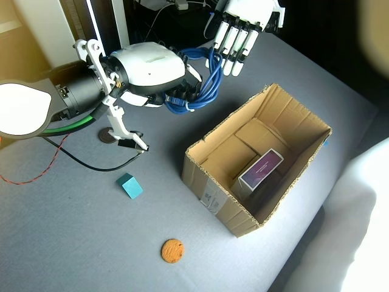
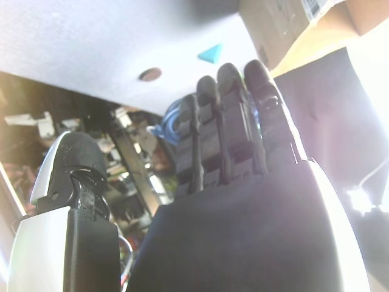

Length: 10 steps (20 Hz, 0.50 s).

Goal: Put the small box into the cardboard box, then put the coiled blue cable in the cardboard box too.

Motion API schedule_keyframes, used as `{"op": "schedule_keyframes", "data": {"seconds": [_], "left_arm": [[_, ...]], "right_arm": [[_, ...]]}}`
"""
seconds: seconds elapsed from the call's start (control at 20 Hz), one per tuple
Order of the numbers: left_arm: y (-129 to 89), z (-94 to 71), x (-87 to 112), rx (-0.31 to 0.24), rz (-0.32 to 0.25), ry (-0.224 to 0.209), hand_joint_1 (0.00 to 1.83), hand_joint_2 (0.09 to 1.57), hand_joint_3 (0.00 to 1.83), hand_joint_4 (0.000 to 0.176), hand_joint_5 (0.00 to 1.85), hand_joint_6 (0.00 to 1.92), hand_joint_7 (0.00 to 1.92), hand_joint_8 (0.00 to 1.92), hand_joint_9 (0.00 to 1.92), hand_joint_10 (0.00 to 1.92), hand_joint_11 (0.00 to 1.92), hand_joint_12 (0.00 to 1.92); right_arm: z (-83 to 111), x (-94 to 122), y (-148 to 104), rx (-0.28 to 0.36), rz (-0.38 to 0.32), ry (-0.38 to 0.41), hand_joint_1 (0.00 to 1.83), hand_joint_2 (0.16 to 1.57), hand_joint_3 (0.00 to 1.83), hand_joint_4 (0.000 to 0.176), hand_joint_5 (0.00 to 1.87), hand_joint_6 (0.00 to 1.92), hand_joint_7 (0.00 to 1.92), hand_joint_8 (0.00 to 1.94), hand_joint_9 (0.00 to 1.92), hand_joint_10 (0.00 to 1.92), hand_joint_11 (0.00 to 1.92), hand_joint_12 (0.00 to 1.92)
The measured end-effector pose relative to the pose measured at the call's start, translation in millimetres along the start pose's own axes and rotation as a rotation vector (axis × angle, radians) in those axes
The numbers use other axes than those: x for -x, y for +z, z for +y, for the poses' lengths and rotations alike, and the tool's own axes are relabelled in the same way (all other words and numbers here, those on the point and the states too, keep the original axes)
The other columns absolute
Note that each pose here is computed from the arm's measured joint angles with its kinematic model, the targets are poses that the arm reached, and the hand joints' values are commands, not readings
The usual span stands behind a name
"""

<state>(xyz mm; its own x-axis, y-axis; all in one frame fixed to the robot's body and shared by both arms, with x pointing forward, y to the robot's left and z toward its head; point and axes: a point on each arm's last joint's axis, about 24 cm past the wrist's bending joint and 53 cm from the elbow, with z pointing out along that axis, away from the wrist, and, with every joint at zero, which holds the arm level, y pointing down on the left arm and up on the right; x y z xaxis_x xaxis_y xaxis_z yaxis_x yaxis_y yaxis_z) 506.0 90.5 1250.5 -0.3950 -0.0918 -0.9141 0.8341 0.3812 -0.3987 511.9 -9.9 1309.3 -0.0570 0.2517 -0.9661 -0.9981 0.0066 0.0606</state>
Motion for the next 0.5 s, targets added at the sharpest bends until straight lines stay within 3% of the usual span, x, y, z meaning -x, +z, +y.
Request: {"op": "schedule_keyframes", "data": {"seconds": [0.3, 0.35, 0.4, 0.5], "left_arm": [[0.2, -0.7, 0.0, -0.002, -0.001, -0.002, 0.42, 1.24, 0.0, 0.0, 0.3, 0.0, 0.38, 0.0, 0.36, 0.0, 0.0, 0.75], [0.2, -0.2, 0.1, 0.0, -0.001, -0.003, 0.46, 1.23, 0.0, 0.0, 0.3, 0.0, 0.39, 0.0, 0.37, 0.0, 0.0, 0.78], [0.2, -0.6, 0.6, -0.001, -0.003, -0.005, 0.45, 1.24, 0.0, 0.0, 0.29, 0.0, 0.38, 0.0, 0.35, 0.0, 0.0, 0.74], [0.2, -0.5, 0.7, -0.001, -0.004, -0.006, 0.43, 1.24, 0.0, 0.0, 0.28, 0.0, 0.37, 0.0, 0.34, 0.01, 0.0, 0.69]], "right_arm": [[-29.4, 45.7, -6.4, -0.105, -0.173, -0.02, 1.38, 1.09, 0.0, 0.0, 1.0, 0.96, 1.02, 0.92, 0.94, 1.07, 0.72, 1.05], [-35.5, 51.0, -7.3, -0.125, -0.198, -0.021, 1.39, 1.07, 0.0, 0.0, 1.02, 0.92, 1.08, 0.83, 0.99, 0.98, 0.76, 1.02], [-43.6, 57.1, -9.3, -0.151, -0.228, -0.007, 1.39, 1.06, 0.0, 0.0, 1.04, 0.88, 1.11, 0.78, 1.02, 0.93, 0.78, 1.0], [-65.5, 69.2, -16.5, -0.213, -0.286, 0.023, 1.38, 1.08, 0.0, 0.0, 1.0, 0.95, 1.06, 0.88, 0.95, 1.01, 0.73, 1.04]]}}
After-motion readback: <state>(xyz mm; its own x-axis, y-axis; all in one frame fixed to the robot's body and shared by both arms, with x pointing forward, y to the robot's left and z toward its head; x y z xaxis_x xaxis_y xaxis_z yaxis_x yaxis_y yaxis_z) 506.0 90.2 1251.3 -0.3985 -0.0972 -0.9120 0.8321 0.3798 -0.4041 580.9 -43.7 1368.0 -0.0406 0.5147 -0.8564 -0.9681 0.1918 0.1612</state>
